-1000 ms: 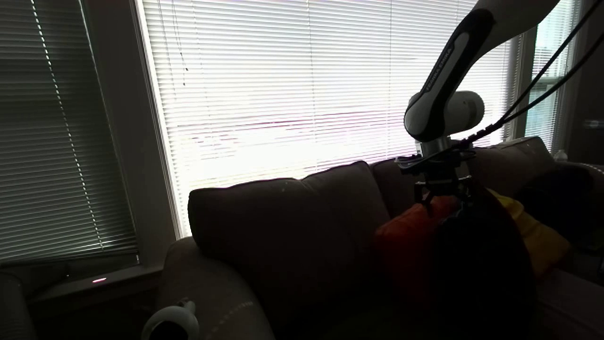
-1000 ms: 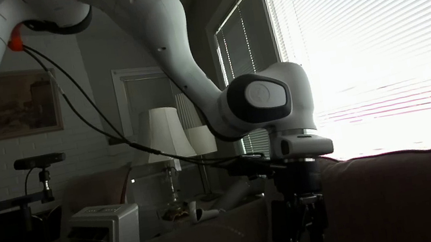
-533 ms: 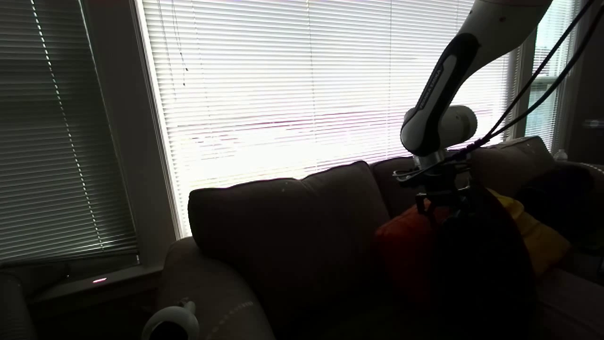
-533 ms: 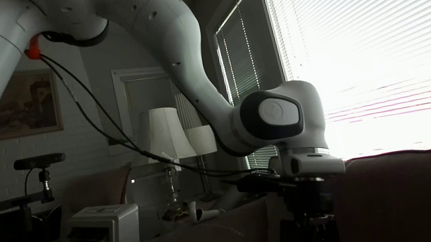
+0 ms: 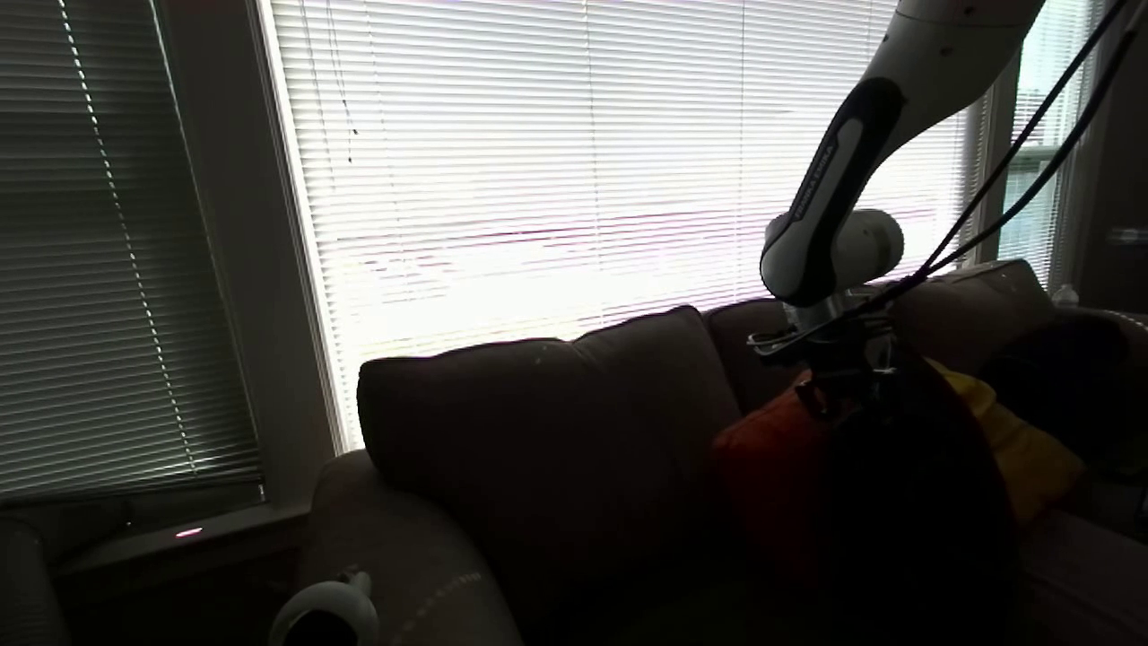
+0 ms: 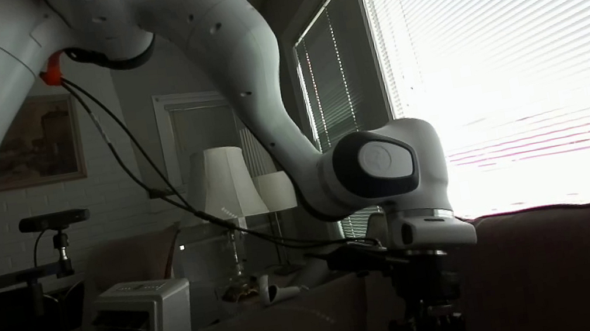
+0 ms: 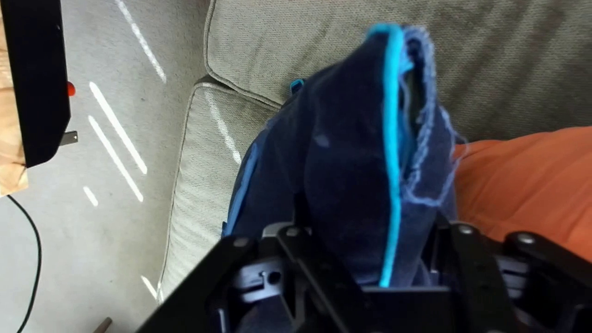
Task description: Move the black pillow to the left
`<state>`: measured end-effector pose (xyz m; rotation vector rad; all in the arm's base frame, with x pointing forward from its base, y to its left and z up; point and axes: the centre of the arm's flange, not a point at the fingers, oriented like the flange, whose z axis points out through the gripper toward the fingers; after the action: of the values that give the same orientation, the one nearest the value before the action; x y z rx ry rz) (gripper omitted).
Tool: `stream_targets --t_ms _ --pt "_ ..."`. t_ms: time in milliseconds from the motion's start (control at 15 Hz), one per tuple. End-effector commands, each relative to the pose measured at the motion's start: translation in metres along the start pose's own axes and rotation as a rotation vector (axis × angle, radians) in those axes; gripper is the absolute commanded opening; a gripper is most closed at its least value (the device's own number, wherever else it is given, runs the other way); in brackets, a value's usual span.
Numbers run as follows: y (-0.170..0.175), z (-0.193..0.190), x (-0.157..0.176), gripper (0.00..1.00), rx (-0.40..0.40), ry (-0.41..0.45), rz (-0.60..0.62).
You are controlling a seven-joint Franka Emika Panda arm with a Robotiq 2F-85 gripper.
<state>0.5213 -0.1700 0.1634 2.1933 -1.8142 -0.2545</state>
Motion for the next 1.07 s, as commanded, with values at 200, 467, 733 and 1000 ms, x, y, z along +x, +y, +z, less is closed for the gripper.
stream_targets --t_ms 200,467,733,1000 --pt "-0.006 -0.018 0.005 0.03 0.032 0.009 0.026" --pt "0.001 -0.027 0.007 0.02 0.050 0.018 0.029" --pt "0.027 -0.076 0.010 0.03 0.112 -0.036 0.022" --pt "0.047 -0.145 -0.001 0.03 0.195 -0.117 0.020"
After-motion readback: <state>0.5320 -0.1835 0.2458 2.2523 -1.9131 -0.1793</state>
